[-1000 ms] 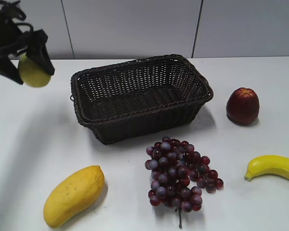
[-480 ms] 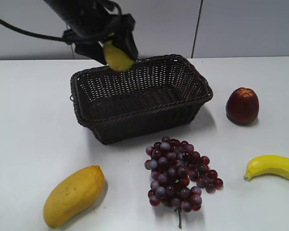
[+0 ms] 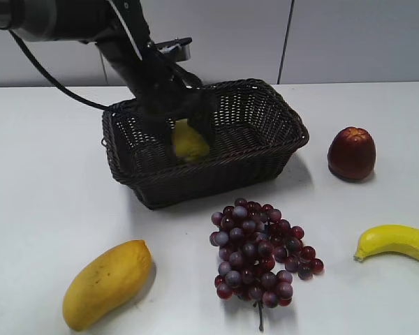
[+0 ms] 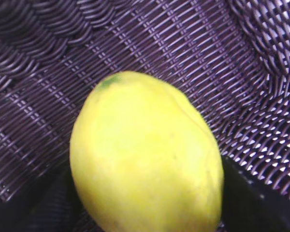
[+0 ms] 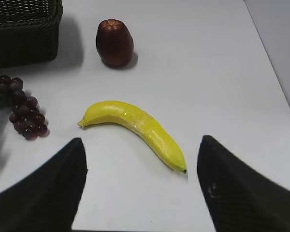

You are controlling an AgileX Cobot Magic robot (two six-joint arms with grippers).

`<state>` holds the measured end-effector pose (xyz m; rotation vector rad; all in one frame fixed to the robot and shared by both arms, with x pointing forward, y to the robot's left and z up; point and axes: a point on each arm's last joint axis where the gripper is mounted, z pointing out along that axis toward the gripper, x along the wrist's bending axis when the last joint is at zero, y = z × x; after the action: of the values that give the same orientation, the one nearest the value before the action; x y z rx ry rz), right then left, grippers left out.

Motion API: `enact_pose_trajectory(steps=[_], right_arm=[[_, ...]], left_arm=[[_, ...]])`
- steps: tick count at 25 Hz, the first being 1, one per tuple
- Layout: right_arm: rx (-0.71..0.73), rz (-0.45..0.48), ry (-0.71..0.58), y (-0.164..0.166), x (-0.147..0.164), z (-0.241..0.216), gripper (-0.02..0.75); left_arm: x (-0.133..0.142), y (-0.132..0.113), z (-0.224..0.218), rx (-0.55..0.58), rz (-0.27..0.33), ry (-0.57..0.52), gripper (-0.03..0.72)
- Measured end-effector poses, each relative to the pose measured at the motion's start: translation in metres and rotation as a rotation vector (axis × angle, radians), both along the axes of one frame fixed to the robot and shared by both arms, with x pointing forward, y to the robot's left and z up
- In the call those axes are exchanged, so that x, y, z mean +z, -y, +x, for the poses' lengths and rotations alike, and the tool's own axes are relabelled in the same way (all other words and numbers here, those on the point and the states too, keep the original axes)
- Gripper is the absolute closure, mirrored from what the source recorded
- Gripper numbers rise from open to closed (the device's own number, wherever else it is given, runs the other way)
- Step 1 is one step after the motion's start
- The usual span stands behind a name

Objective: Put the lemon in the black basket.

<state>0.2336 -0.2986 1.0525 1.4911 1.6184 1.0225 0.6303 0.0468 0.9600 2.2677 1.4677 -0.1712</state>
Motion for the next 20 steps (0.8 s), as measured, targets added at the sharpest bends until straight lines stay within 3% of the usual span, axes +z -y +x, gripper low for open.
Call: enact_pose_trajectory(steps=[4, 8, 16, 20], right_arm=[[-0.003, -0.005, 0.0, 0.0, 0.0, 0.0, 0.155], [0.0, 0.0, 0.0, 0.0, 0.0, 0.0, 0.155], [0.0, 0.0, 0.0, 0.0, 0.0, 0.0, 0.155], [-0.003, -0.005, 0.0, 0.0, 0.0, 0.0, 0.155]], left_arm=[[0.016, -0.002, -0.002, -0.009, -0.005, 0.025, 0.022], [0.061, -0.008, -0.006, -0.058, 0.029, 0.097, 0.022], [0.162, -0.05, -0.027, -0.091, 0.228, 0.33, 0.036], [0.188, -0.08, -0.037, -0.031, 0.23, 0.372, 0.068]])
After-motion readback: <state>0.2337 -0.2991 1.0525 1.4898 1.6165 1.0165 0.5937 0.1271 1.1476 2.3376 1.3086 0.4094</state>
